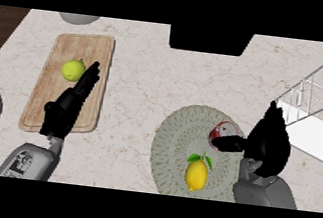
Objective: Pick the can from the placemat and place it in the tiered shelf
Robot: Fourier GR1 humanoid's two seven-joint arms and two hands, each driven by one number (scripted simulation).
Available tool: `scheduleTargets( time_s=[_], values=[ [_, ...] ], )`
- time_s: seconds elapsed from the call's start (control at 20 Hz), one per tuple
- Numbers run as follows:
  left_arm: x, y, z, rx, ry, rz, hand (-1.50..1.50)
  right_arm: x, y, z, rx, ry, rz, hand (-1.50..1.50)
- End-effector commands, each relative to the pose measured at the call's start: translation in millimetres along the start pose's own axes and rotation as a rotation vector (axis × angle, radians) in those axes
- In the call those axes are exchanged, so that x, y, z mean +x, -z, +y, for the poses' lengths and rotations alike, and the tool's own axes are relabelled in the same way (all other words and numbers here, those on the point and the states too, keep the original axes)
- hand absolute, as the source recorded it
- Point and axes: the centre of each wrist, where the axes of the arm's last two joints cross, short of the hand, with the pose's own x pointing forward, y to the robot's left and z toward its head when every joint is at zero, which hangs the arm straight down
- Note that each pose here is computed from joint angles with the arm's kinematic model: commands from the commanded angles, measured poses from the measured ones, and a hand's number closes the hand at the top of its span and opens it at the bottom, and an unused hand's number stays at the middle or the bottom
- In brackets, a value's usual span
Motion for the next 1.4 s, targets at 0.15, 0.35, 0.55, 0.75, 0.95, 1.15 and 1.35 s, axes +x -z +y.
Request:
scheduleTargets(
  time_s=[0.15,0.35,0.55,0.75,0.95,1.15,1.35],
  values=[
    [-10,-7,3,-0.013,-0.004,0.009,0.00,2,4,18,0.002,0.007,0.254,-1.50],
    [-12,-6,0,0.002,0.000,-0.002,0.00,-3,3,27,0.017,0.019,0.266,-1.50],
    [1,9,-5,0.003,0.009,0.010,0.00,0,4,26,0.035,0.013,0.262,-1.50],
    [-5,-1,-3,0.014,0.009,0.006,0.00,-2,4,27,0.038,0.022,0.249,-1.50],
    [-10,6,-7,0.011,-0.007,0.004,0.00,-4,-6,47,0.071,0.021,0.243,-1.50],
    [-17,-13,-2,0.009,-0.003,-0.005,0.00,3,4,48,0.091,-0.002,0.244,1.50],
    [-5,0,-17,0.001,-0.001,0.002,0.00,0,-11,58,0.087,-0.084,0.211,1.50]
  ],
)
